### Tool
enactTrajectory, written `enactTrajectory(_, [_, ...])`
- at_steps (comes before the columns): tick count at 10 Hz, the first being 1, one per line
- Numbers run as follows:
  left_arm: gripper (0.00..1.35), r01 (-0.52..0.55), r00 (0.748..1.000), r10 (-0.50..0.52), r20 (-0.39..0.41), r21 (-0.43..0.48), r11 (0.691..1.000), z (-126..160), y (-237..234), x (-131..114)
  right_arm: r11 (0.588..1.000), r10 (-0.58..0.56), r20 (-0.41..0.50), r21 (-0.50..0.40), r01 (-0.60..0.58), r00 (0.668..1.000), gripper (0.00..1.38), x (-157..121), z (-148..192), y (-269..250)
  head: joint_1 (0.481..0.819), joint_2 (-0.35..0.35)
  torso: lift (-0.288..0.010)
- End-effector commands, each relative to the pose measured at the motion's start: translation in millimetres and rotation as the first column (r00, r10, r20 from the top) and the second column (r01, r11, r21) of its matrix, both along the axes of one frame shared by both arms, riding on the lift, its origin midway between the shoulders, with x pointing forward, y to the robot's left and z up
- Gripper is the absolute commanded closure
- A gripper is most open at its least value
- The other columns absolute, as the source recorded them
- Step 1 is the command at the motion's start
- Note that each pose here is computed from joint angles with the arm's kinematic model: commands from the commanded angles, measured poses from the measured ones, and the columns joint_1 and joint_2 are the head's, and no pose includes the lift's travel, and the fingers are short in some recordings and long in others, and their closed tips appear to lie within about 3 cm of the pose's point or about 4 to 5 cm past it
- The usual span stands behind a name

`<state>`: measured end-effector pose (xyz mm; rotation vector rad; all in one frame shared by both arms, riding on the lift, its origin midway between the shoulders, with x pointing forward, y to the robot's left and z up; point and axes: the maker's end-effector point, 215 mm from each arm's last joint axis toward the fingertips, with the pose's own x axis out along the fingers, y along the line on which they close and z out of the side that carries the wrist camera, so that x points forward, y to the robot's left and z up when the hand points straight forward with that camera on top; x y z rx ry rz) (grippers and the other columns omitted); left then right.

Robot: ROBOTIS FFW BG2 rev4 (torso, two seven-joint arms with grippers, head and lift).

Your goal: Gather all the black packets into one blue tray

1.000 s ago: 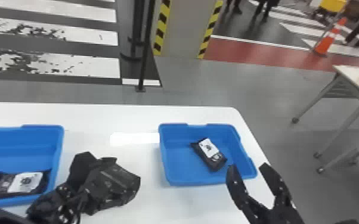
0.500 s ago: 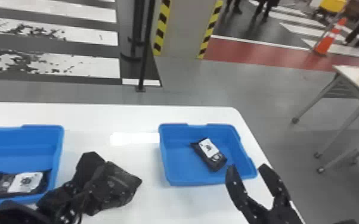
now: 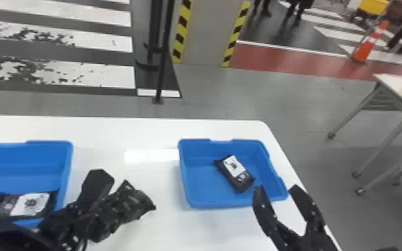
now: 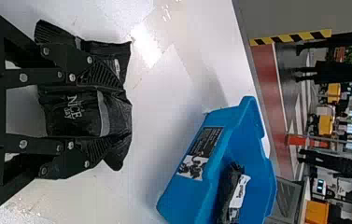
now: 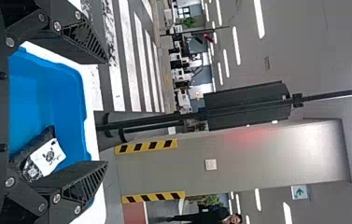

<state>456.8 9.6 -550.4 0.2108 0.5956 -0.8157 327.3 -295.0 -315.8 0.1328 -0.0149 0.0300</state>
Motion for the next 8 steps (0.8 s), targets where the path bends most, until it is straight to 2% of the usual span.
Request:
enactTrajectory(1, [1.21,0.0,0.995,0.0,0.097,0.003,1.0,18,9,17,1.0,-0.003,-0.004,0.005,0.003,1.0,0.27,-1,-2,-1,0.695,-0.35,-0.11])
enactTrajectory(3, [1.21,0.005,0.975,0.005,0.223,-0.046,0.999,60,12,34,1.0,-0.004,-0.003,0.007,0.004,1.0,0.27,-1,-2,-1,0.695,-0.35,-0.11])
enactTrajectory(5, [1.21,-0.013,0.951,0.04,0.307,-0.088,0.996,101,25,41,1.0,-0.004,-0.003,0.007,0.004,1.0,0.27,-1,-2,-1,0.695,-0.35,-0.11])
enactTrajectory(6, [1.21,-0.031,0.929,0.067,0.365,-0.106,0.994,128,40,44,1.0,-0.001,-0.003,0.01,0.001,1.0,0.27,-1,-2,1,0.695,-0.35,-0.11])
enactTrajectory(7, [1.21,-0.07,0.897,0.1,0.431,-0.085,0.994,157,69,46,1.0,-0.001,-0.003,0.01,0.001,1.0,0.27,-1,-2,1,0.695,-0.345,-0.11])
enactTrajectory(8, [1.21,-0.128,0.874,0.148,0.463,-0.074,0.989,173,105,43,1.0,0.0,-0.003,0.014,0.0,1.0,0.27,-1,-2,2,0.695,-0.32,-0.11])
